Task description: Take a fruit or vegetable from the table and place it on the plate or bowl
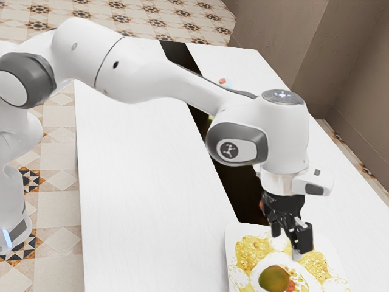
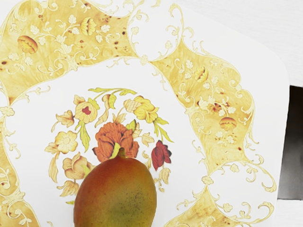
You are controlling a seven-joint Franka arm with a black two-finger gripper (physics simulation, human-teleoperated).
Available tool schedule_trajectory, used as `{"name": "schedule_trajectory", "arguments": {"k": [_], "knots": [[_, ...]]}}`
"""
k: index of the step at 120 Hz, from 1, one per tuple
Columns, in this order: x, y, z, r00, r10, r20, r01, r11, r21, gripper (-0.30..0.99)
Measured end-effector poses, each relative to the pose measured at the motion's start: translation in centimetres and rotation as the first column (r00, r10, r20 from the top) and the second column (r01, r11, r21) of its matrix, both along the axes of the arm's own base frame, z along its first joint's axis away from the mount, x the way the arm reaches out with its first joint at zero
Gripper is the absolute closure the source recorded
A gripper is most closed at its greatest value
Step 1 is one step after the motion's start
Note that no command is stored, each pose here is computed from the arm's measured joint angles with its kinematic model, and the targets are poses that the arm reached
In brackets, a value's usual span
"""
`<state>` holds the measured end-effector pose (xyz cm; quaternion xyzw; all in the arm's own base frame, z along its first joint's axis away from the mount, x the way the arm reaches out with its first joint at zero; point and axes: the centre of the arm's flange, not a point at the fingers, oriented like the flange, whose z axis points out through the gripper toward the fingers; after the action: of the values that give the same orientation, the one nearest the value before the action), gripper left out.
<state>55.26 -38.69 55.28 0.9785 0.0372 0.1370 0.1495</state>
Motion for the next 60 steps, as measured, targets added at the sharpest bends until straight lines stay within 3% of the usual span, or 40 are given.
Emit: {"name": "schedule_trajectory", "arguments": {"k": [18,25,30,36,40,50,60], "knots": [[0.6,0.9,0.4,1.0,0.021,0.005,-0.021,0.999,-0.04,0.04],[-1.0,4.5,5.4,1.0,0.014,-0.017,-0.015,0.999,-0.031,0.02],[-3.8,8.0,10.8,1.0,-0.012,-0.016,0.012,1.0,-0.002,0.02],[-7.9,12.8,17.6,0.999,-0.045,0.022,0.044,0.998,0.037,0.01],[-8.7,16.4,20.1,0.998,-0.058,0.031,0.057,0.997,0.046,0.01],[-7.6,25.9,21.0,0.993,-0.107,-0.049,0.104,0.993,-0.064,0.01],[-8.9,25.8,21.2,0.955,-0.286,-0.072,0.277,0.954,-0.114,0.0]]}}
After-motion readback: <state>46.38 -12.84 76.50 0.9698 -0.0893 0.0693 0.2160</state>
